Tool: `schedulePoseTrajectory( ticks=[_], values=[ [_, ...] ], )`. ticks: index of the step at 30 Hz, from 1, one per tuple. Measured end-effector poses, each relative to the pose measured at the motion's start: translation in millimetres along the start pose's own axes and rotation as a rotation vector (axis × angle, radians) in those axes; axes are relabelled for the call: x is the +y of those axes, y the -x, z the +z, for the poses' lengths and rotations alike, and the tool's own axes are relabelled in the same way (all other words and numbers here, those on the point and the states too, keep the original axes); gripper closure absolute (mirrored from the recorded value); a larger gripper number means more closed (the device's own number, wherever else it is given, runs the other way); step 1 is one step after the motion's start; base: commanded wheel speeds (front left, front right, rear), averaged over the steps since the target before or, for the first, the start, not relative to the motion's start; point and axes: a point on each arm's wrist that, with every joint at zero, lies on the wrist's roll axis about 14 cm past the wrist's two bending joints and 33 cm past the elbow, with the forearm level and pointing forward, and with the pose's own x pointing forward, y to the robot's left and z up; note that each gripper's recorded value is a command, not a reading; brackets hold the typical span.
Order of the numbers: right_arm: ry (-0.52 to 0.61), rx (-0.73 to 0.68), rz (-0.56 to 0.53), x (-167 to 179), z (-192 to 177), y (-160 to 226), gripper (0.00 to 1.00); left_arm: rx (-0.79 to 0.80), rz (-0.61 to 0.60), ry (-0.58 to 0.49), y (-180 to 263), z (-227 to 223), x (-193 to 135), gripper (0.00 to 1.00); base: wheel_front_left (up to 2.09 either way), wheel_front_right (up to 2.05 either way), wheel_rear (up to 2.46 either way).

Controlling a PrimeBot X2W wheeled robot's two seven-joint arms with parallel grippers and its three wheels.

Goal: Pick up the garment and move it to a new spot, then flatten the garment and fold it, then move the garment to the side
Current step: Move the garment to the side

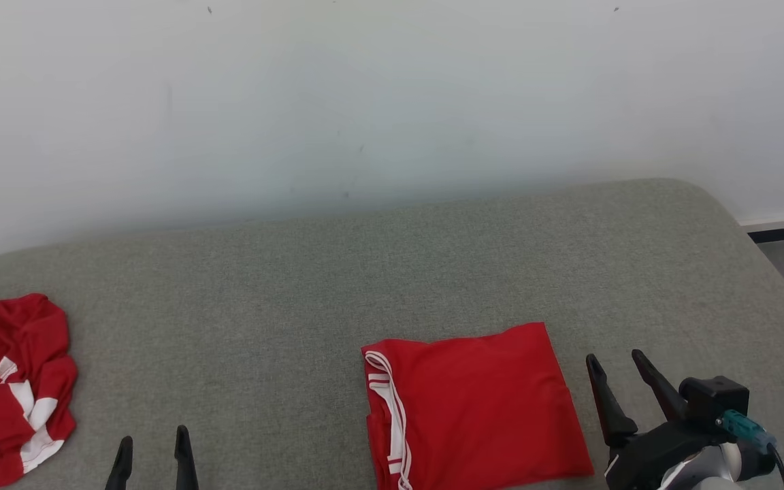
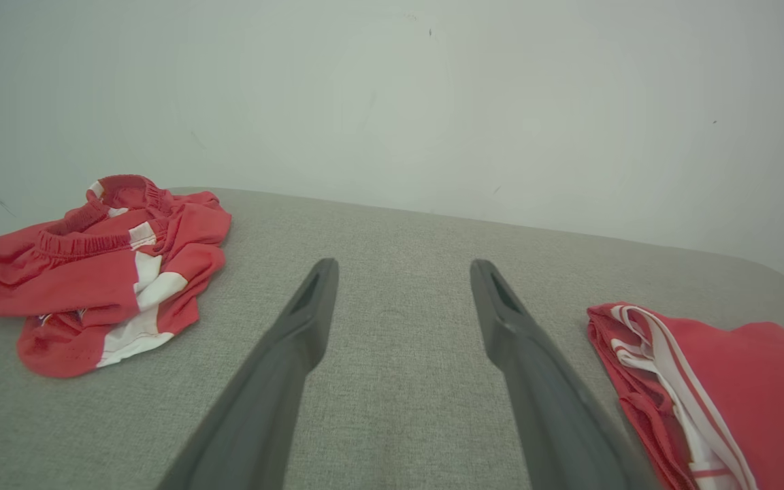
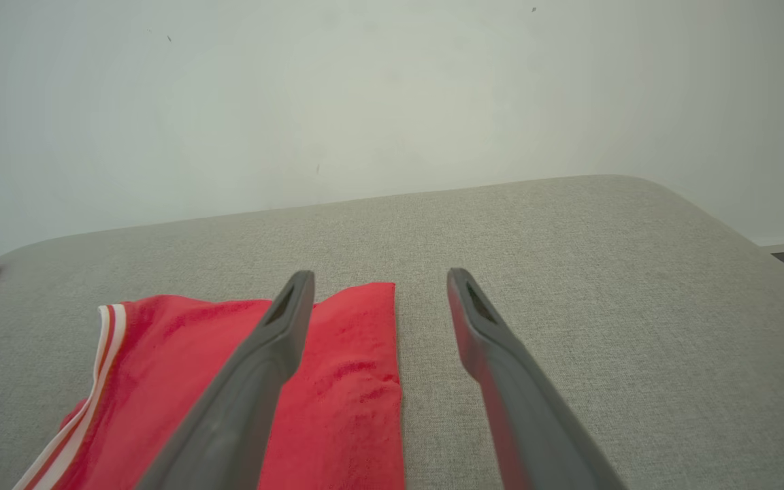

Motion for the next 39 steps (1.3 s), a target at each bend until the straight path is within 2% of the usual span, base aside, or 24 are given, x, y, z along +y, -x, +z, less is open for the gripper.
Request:
schedulePoseTrajectory(
  ticks=[5, 10, 18, 25, 33, 34, 35, 36, 39],
  values=[
    [0.033, 0.024, 0.015, -1, 4, -9, 0.0, -0.004, 0.006, 0.001, 3, 1, 2, 0.0, 0.0, 0.0, 0.0],
    [0.056, 0.113, 0.017, -4, -8, -19, 0.0, -0.006, 0.022, 0.001, 6, 2, 6, 0.0, 0.0, 0.0, 0.0],
    [0.088, 0.345, 0.021, -10, -55, -28, 0.0, -0.002, 0.046, -0.014, 8, 1, 15, 0.0, 0.0, 0.0, 0.0],
    [0.082, 0.447, 0.043, -5, -80, -45, 0.0, 0.005, 0.072, -0.019, -3, -2, 22, 0.0, 0.0, 0.0, 0.0],
    [0.058, 0.651, 0.053, 1, -124, -47, 0.0, 0.023, 0.104, -0.026, -10, -7, 33, 0.0, 0.0, 0.0, 0.0],
    [0.056, 0.674, 0.057, 2, -127, -47, 0.26, 0.026, 0.108, -0.027, -10, -8, 34, 0.0, 0.0, 0.0, 0.0],
    [0.062, 0.691, 0.063, 3, -129, -48, 0.82, 0.028, 0.11, -0.028, -11, -9, 35, 0.0, 0.0, 0.0, 0.0],
    [0.069, 0.701, 0.068, 3, -131, -48, 1.0, 0.029, 0.112, -0.029, -11, -9, 35, 0.0, 0.0, 0.0, 0.0],
    [0.11, 0.722, 0.098, 6, -131, -50, 1.0, 0.033, 0.115, -0.03, -13, -11, 37, 0.0, 0.0, 0.0, 0.0]
  ],
)
